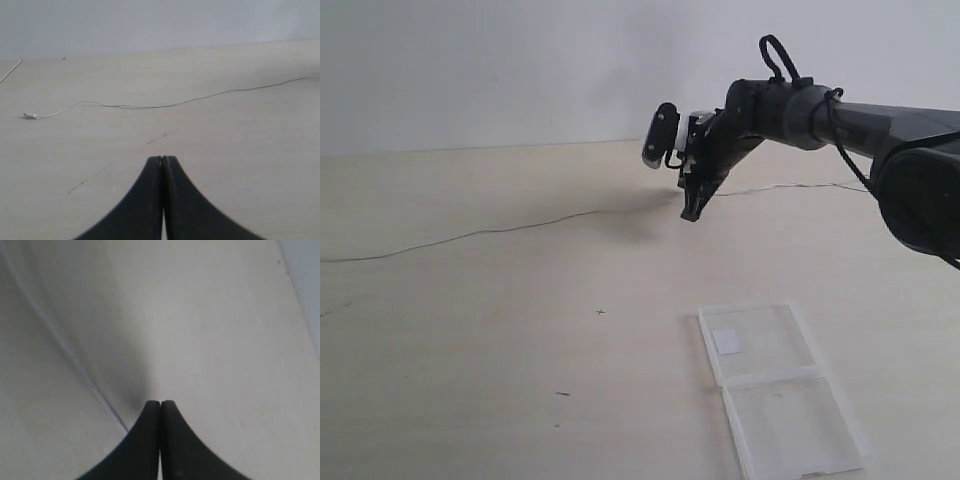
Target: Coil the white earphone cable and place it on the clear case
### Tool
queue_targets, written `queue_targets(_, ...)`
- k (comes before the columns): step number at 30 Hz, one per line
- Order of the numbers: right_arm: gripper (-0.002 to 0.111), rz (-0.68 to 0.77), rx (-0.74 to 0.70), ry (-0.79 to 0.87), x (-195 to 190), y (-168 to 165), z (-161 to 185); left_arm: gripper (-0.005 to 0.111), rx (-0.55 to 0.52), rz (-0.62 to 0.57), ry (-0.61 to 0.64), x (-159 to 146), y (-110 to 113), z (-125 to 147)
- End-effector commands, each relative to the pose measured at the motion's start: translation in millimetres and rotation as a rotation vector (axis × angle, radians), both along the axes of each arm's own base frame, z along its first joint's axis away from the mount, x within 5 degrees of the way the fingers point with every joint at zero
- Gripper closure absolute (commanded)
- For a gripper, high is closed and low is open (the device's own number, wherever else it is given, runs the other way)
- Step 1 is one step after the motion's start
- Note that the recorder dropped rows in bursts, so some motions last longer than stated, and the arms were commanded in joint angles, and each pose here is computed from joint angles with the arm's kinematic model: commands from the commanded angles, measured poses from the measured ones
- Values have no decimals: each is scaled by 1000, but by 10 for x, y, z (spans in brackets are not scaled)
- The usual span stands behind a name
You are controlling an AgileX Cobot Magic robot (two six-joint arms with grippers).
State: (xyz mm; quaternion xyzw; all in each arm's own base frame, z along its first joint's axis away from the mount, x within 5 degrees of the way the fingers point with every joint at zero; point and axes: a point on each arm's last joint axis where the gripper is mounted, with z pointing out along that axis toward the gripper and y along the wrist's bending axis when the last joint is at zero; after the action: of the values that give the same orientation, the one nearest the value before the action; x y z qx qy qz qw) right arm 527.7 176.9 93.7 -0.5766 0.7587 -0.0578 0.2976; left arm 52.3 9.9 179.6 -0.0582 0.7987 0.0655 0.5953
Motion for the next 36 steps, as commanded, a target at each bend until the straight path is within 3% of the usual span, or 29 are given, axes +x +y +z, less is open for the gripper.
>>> queue_targets(1,108,30,0,12,-16,40,-20,107,3,-7,-13,0,-4,11)
queue_targets(15,108,191,-186,380,-357,-73,-109,107,3,-7,-13,0,-4,11)
queue_targets(19,108,202,-179,371,-369,-50,1,107,3,-7,-13,0,-4,11)
queue_targets(26,108,227,-111,168,-279,90,389,107,3,-7,-13,0,-4,11)
queue_targets(31,108,224,-65,101,-264,211,460,107,3,-7,-13,0,-4,11)
queue_targets(36,92,227,-3,88,-294,369,450,107,3,-7,-13,0,-4,11)
